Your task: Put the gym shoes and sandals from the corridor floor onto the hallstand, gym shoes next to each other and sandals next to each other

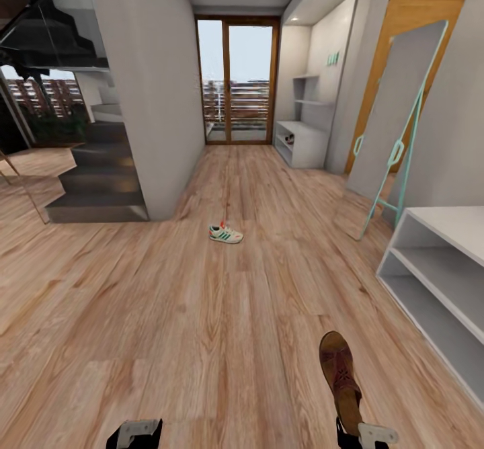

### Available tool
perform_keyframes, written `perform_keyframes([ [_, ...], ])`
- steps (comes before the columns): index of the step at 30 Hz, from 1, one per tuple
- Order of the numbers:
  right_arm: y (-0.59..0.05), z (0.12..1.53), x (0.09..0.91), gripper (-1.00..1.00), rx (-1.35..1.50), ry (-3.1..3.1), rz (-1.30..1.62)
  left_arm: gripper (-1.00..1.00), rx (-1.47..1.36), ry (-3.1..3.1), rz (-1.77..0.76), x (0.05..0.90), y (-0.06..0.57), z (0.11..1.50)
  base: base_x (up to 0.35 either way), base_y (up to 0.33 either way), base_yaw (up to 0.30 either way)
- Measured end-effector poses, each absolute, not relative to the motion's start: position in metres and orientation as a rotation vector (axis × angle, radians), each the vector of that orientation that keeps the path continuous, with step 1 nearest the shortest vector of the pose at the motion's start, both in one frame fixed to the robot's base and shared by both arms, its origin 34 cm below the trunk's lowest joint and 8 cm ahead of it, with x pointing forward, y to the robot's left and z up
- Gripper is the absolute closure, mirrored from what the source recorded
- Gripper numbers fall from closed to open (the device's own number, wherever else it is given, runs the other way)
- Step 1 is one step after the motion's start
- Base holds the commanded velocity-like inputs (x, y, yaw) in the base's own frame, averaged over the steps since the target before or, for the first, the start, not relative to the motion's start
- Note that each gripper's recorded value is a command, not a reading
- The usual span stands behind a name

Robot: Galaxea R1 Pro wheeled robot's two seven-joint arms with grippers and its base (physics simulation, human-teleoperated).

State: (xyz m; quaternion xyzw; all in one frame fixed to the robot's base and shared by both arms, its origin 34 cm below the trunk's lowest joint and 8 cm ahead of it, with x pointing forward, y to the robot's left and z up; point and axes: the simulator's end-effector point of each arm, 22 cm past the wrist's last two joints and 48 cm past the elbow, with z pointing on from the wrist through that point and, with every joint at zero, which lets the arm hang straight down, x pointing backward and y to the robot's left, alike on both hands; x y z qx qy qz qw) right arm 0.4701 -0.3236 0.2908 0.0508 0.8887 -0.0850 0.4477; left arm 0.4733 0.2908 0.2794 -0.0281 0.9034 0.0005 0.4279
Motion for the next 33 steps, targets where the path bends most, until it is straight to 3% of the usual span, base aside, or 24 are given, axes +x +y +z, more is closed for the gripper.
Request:
perform_keyframes([
  [33, -0.3256, 0.2913, 0.4704, 1.0, 0.129, 2.198, -0.214, -1.0, -0.071, 2.258, 0.0, 0.4723, 0.2901, 0.2789, 0.34, 0.001, 0.0],
])
